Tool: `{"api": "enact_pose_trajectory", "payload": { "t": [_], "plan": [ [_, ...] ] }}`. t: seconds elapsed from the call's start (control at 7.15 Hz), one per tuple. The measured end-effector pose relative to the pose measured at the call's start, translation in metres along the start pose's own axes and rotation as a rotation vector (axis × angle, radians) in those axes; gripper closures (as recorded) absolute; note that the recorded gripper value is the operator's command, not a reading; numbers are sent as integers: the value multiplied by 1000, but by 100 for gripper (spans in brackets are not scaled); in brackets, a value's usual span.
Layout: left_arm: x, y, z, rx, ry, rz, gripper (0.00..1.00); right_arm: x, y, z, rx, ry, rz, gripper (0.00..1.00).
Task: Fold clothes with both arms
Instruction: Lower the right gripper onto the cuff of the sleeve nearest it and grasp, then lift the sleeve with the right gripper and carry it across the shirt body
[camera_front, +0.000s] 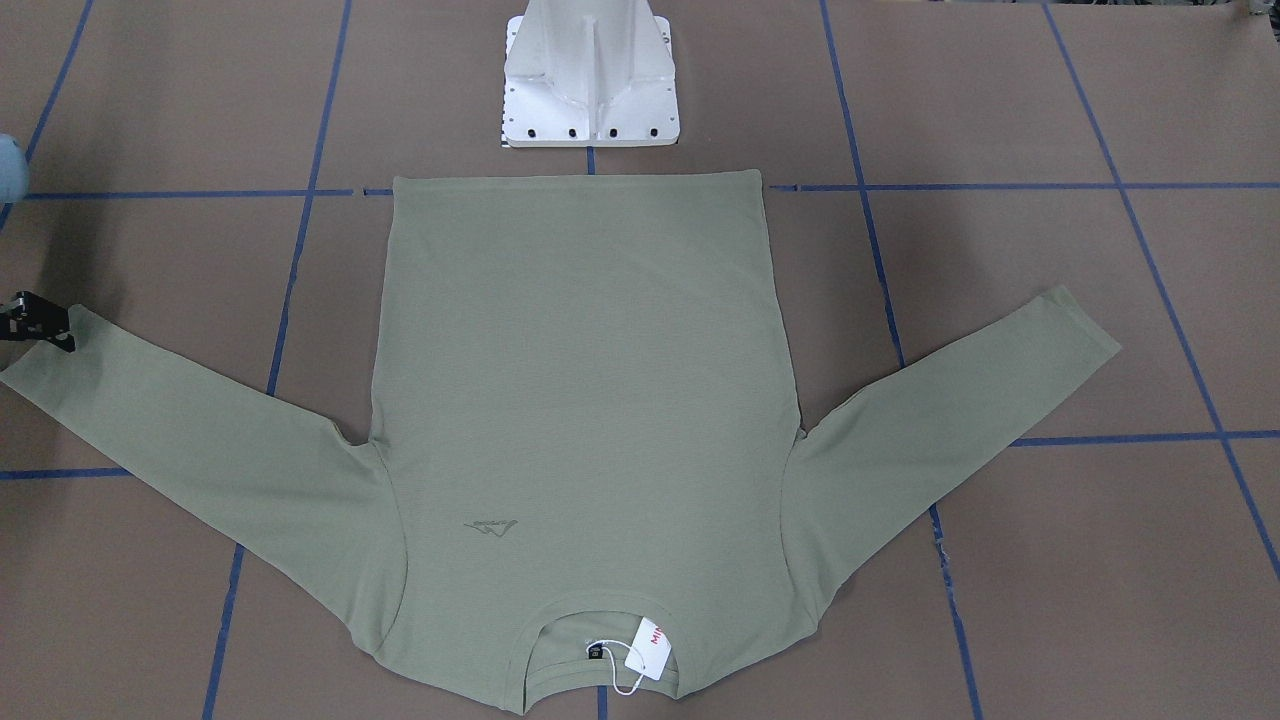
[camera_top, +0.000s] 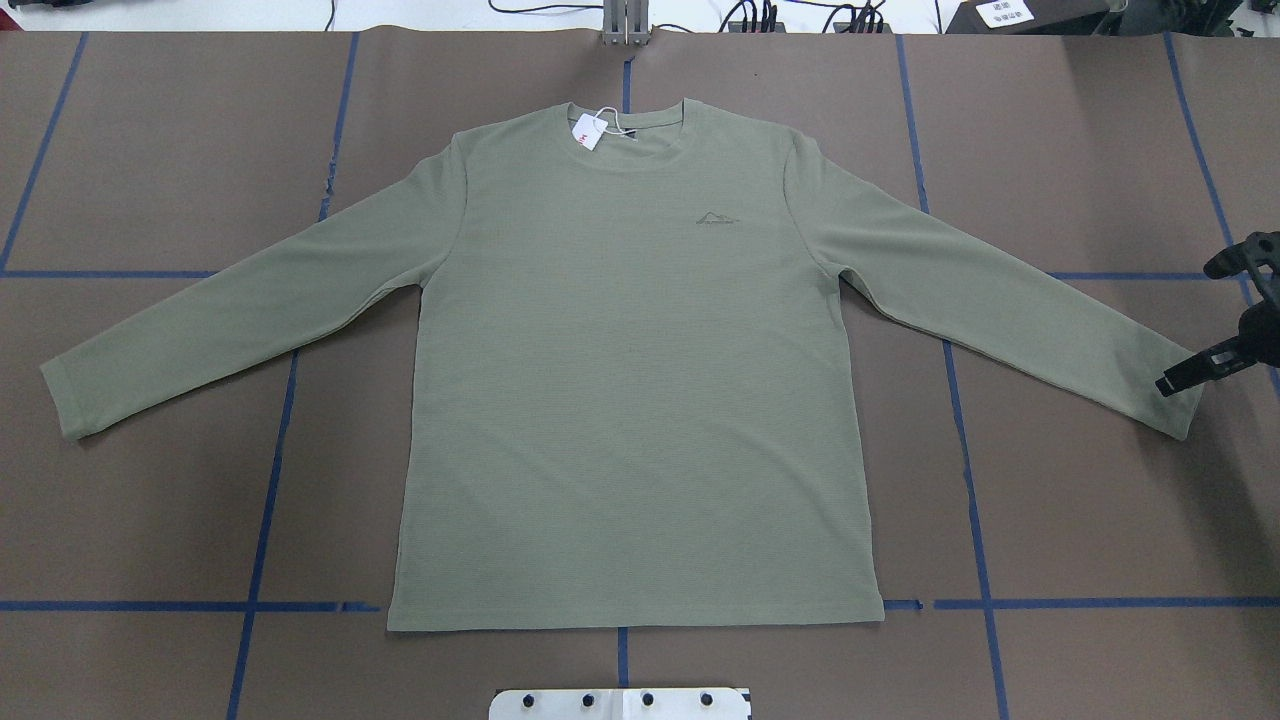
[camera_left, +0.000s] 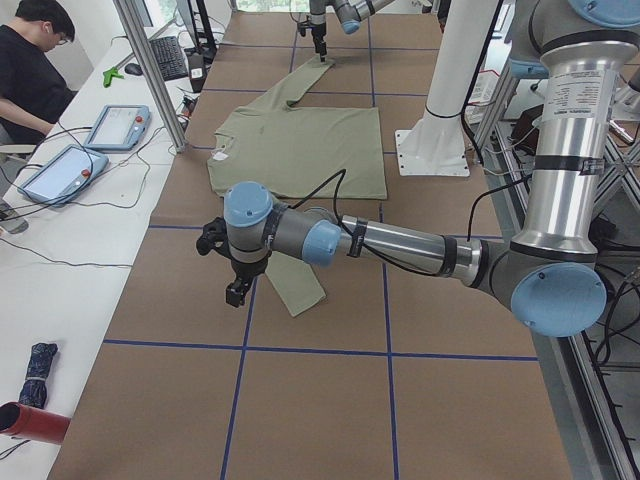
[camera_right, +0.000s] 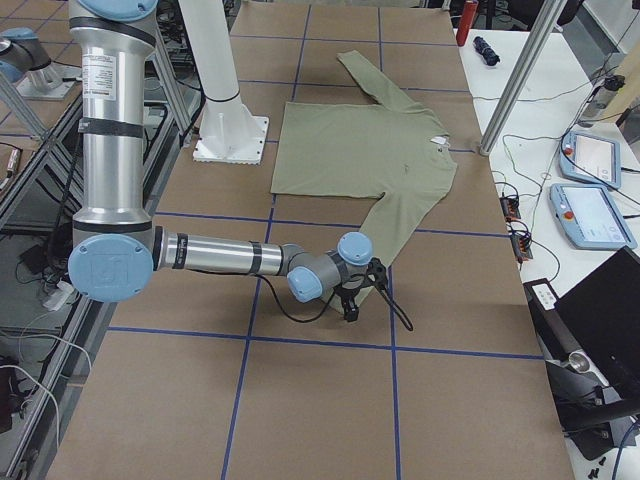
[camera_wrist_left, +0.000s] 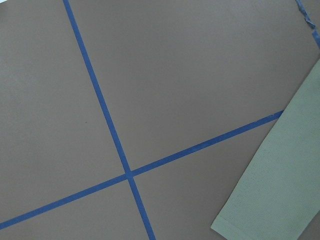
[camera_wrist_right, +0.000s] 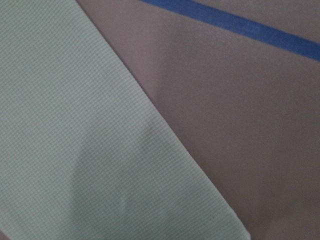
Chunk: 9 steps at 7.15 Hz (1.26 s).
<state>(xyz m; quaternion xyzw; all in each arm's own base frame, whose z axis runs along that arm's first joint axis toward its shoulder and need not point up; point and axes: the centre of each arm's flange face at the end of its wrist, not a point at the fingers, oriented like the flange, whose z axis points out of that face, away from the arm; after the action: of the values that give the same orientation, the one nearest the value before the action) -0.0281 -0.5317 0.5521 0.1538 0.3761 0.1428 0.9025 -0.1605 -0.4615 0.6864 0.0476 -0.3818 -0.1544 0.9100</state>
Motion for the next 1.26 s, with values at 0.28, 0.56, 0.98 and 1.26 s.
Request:
{"api": "enact_pose_trajectory", "payload": {
  "t": [0.28, 0.56, 0.98, 1.26],
  "plan": [
    [1, -1, -1, 3, -1, 3, 0, 0, 1, 0, -1, -3, 2, 70],
    [3, -3, -3, 6, -2, 5, 0, 0, 1, 0, -1, -5, 2, 94],
    [3, -5, -4, 8, -1, 7, 0, -3, -1, -3, 4, -8, -4, 100],
    [4, -6, -4, 9, -1, 7, 0, -11, -6, -10, 18, -18, -17, 100]
  ]
}}
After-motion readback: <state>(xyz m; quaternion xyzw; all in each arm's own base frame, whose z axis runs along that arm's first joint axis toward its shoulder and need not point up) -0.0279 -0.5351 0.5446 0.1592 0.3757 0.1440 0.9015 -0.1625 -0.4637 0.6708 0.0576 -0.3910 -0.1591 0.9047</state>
